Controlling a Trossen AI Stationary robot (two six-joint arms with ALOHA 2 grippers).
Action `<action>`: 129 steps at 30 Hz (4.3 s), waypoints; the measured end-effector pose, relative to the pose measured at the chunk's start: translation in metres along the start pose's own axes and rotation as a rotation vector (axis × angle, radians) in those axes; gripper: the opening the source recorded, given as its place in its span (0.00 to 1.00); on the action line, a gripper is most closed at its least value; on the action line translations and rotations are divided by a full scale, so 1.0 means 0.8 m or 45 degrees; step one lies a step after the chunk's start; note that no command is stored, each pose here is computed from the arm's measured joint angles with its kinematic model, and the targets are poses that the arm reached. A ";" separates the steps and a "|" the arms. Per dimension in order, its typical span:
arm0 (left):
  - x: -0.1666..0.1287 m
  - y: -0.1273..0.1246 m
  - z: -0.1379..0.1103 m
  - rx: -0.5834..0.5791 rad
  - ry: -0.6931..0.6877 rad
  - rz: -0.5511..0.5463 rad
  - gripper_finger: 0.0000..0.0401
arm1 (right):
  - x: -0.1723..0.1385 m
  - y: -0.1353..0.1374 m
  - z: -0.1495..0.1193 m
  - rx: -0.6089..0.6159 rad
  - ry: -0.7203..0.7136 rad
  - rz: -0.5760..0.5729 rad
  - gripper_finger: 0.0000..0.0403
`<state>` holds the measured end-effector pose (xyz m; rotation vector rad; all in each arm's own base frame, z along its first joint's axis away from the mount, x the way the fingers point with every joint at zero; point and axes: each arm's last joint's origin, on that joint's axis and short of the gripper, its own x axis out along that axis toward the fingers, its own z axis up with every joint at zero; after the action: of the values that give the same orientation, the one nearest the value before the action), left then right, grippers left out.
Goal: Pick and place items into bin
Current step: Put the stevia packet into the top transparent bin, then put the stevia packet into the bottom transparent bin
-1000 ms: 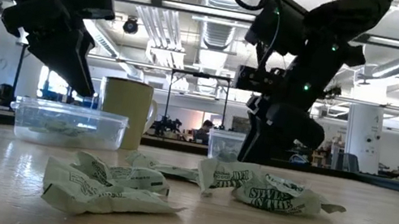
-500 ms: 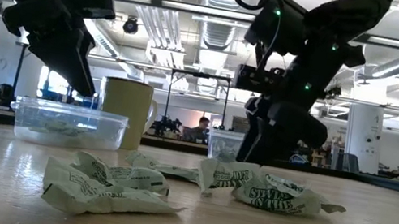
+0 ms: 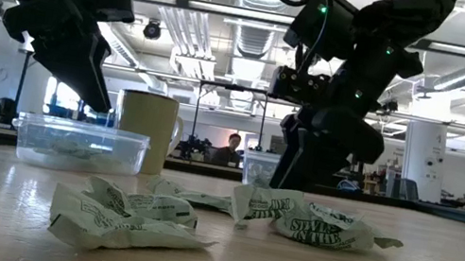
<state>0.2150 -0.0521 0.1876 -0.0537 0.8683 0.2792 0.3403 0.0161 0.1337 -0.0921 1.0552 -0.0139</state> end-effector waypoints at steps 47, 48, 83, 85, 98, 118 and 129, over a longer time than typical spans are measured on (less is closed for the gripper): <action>0.000 0.000 0.000 0.005 -0.002 0.006 0.35 | -0.047 -0.024 0.025 -0.250 -0.146 -0.427 0.03; 0.000 0.000 0.000 0.005 -0.003 0.007 0.35 | -0.049 -0.030 0.026 -0.238 -0.152 -0.472 0.03; 0.000 0.000 0.000 0.005 -0.004 0.008 0.35 | -0.043 -0.102 0.014 -0.054 -0.103 -0.630 0.32; 0.000 0.000 0.001 0.004 -0.006 0.007 0.35 | -0.044 -0.102 0.015 -0.066 -0.104 -0.631 0.34; -0.007 -0.015 0.030 0.165 -0.209 -0.230 0.35 | -0.090 -0.056 0.018 -0.165 -0.106 -0.491 0.36; 0.076 -0.079 0.039 0.554 -0.227 -0.532 0.35 | -0.165 0.006 -0.017 -0.157 -0.266 -0.272 0.28; 0.117 -0.103 0.046 0.664 -0.157 -0.566 0.35 | -0.165 0.006 -0.030 -0.137 -0.265 -0.270 0.25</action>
<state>0.3213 -0.1048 0.1345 0.2512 0.7617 -0.3602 0.2541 0.0267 0.2365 -0.2968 0.8339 -0.1365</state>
